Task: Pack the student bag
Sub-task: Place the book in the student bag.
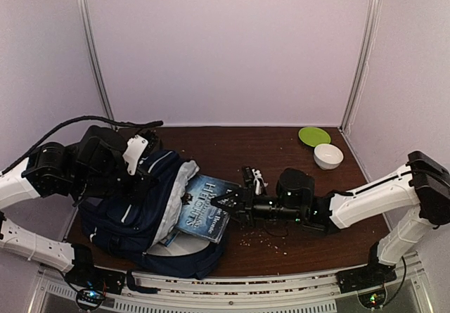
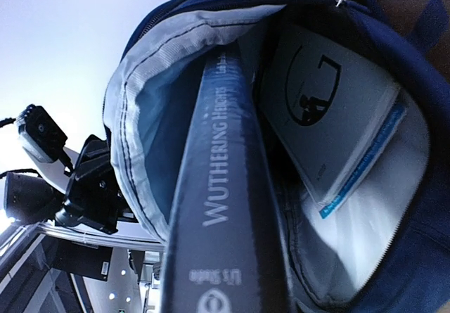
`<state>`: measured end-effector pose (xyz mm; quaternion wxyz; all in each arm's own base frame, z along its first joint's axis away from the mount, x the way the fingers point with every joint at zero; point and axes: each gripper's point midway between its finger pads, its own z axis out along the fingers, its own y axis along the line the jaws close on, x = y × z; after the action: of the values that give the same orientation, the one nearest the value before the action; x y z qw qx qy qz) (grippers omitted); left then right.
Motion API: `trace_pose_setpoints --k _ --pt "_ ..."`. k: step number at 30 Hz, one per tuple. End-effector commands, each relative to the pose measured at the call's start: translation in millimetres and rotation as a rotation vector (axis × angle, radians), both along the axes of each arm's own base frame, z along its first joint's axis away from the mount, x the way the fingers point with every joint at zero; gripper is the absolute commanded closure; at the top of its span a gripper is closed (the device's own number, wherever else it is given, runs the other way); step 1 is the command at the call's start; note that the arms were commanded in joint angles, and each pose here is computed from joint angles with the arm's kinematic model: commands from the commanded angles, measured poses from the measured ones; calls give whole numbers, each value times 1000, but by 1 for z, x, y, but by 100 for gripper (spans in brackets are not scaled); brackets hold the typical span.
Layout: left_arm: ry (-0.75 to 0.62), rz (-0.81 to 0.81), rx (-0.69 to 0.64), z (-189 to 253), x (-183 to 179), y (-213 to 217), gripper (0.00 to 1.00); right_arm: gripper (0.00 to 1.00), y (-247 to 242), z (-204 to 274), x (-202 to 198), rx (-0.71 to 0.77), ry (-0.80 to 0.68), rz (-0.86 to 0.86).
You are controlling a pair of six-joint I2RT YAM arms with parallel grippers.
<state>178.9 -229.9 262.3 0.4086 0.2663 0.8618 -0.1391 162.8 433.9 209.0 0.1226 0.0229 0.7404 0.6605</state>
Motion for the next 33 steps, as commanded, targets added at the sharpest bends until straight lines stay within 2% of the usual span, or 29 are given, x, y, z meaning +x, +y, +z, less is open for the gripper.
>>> trace_pose_setpoints --k 1,8,16,17,18,22,24,27,29,33 --pt "-166 -64 -381 92 3 -31 100 100 27 71 2 248 -46 14" --pt "-198 -99 -500 117 -8 -24 100 100 71 28 30 171 29 -59" --pt "-201 -118 -531 121 -14 -18 100 100 122 -5 59 111 58 -113" --pt "-201 -116 -531 120 -15 -17 100 97 131 -9 59 104 65 -95" --pt "-202 -112 -533 119 -15 -16 100 89 139 -12 57 92 67 -70" --pt "-211 -88 -538 116 -14 -8 100 46 164 -24 31 -7 56 83" --pt "-221 -77 -541 116 -13 -5 100 33 163 -29 21 -91 17 124" --pt "-237 -65 -541 118 -12 0 100 8 143 -36 16 -195 -33 110" --pt "-249 -56 -542 120 -11 3 100 0 126 -35 17 -254 -71 89" --pt "-272 -36 -555 124 -11 12 100 1 91 -34 17 -400 -137 48"
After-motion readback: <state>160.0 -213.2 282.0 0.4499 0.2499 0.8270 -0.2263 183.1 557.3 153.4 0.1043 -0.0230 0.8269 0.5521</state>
